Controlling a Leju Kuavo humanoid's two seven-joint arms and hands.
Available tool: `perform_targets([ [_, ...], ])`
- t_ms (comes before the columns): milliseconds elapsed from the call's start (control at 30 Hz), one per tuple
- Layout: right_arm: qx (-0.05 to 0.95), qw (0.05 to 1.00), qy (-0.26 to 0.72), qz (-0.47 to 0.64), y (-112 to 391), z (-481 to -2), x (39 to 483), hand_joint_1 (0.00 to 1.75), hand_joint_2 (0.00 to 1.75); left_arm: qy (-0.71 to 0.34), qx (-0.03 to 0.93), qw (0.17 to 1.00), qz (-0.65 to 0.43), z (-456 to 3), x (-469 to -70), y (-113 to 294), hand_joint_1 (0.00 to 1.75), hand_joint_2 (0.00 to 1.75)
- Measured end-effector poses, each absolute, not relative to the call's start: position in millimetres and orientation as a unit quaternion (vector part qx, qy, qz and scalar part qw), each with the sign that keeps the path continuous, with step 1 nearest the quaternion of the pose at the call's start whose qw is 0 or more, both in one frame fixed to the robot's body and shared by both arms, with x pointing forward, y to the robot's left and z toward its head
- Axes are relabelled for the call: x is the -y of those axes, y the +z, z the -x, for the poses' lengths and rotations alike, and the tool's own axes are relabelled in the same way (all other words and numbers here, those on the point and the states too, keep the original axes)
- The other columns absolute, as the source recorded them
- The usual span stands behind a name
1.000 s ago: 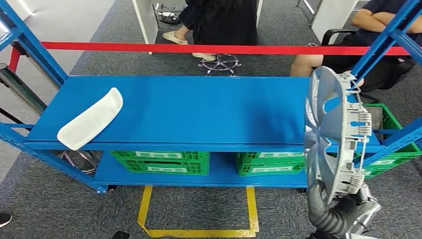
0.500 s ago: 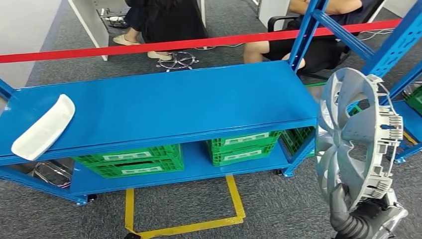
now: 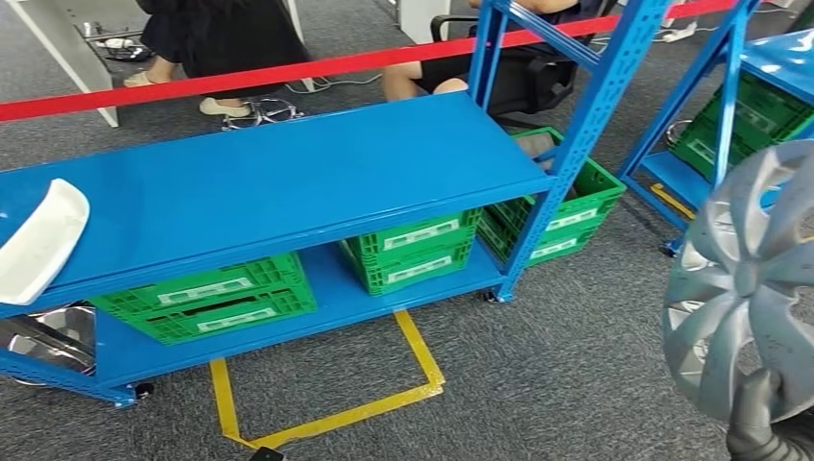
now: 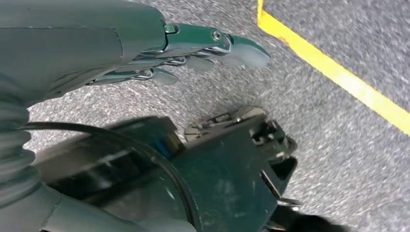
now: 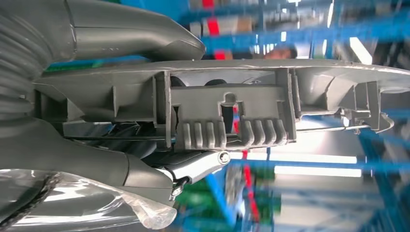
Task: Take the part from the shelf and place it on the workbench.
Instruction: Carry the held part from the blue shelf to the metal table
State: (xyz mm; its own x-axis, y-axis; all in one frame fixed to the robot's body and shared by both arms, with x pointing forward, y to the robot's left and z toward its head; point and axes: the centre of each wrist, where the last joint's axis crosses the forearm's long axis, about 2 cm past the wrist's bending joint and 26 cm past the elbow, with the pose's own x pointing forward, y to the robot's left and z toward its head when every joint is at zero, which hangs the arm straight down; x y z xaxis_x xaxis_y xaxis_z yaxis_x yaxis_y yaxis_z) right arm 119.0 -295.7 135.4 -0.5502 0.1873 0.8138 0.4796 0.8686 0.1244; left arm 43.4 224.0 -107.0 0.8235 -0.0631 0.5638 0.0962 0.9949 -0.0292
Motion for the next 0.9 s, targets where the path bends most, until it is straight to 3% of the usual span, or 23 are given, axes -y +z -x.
perform_targets([
  [900, 0.819, 0.431, -0.233, 0.300, 130.9, -101.1, 315.5, 1.75, 1.75, -0.059, 0.313, 0.947, 0.048, -46.8, -213.8, -105.2, 0.00, 1.75],
])
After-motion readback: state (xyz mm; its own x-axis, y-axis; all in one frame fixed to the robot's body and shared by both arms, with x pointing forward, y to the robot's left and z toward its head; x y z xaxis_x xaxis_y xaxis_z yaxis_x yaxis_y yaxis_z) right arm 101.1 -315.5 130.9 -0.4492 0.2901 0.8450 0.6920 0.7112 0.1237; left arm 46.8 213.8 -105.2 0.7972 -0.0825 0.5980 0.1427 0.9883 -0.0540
